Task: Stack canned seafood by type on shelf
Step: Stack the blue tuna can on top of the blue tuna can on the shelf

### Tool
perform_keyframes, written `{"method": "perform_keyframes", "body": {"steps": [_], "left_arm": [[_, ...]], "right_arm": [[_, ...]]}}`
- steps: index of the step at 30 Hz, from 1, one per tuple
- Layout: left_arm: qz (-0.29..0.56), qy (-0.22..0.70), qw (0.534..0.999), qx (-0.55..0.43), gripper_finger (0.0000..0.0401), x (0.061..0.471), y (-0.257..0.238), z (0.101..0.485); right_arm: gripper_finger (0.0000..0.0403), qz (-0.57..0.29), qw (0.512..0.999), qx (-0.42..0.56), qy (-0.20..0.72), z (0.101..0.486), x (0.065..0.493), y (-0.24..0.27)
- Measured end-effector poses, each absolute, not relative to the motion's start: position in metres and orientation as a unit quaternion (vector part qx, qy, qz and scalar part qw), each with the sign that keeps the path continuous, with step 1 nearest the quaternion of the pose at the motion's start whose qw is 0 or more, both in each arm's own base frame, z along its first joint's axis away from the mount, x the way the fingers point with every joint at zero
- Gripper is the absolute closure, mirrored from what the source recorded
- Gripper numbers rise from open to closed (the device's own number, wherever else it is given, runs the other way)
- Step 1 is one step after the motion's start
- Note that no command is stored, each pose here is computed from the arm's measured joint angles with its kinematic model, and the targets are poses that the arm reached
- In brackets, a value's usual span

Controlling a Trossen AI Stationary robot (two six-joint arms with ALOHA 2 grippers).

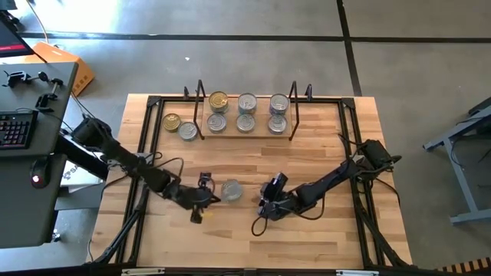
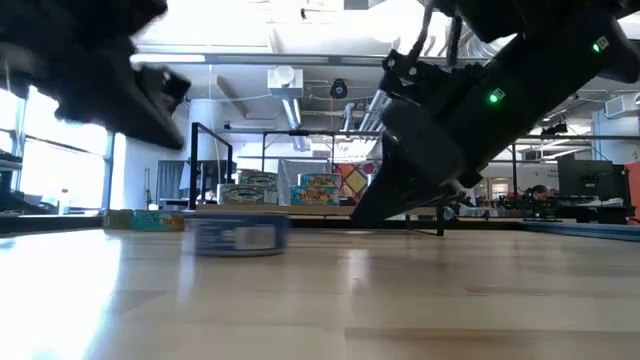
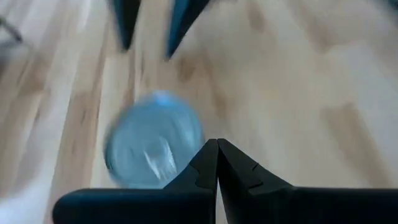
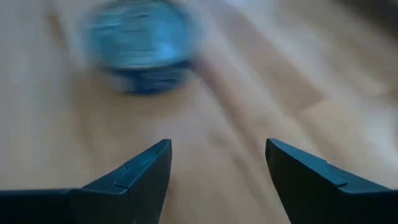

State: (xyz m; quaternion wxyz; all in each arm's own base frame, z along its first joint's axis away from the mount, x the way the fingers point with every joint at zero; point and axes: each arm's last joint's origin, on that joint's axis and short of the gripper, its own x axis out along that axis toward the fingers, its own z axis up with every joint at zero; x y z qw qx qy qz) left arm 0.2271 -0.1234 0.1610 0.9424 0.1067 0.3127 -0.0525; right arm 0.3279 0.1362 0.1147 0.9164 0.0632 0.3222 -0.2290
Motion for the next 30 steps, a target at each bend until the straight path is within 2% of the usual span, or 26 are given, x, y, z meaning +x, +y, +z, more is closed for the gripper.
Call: {"method": "perform_keyframes", "body": {"steps": [3,7,12,18,20,25,30], "left_arm": [[-0.059,0.344,0.934,0.073,0.0401,0.227,-0.118,0.158],[-0.079,0.390,0.917,0.013,0.0401,0.220,-0.109,0.140],[-0.043,0.362,0.931,0.011,0.0401,0.223,-0.092,0.118],[-0.044,0.296,0.954,0.013,0.0401,0.246,-0.076,0.105],[-0.042,0.293,0.955,0.017,0.0401,0.251,-0.070,0.101],[-0.036,0.299,0.953,0.047,0.0401,0.257,-0.056,0.096],[0.079,0.287,0.951,0.085,0.0401,0.256,-0.040,0.110]], "right_arm": [[0.0151,-0.196,0.918,0.081,0.336,0.113,0.333,0.134],[0.0151,-0.245,0.904,0.072,0.343,0.098,0.341,0.111],[0.0151,-0.290,0.893,0.115,0.323,0.089,0.357,0.071],[0.0151,-0.234,0.907,0.100,0.334,0.092,0.368,0.049],[0.0151,-0.208,0.911,0.098,0.343,0.092,0.369,0.050],[0.0152,-0.218,0.900,0.126,0.357,0.088,0.360,0.071],[0.0152,-0.200,0.903,0.123,0.360,0.087,0.343,0.121]]}}
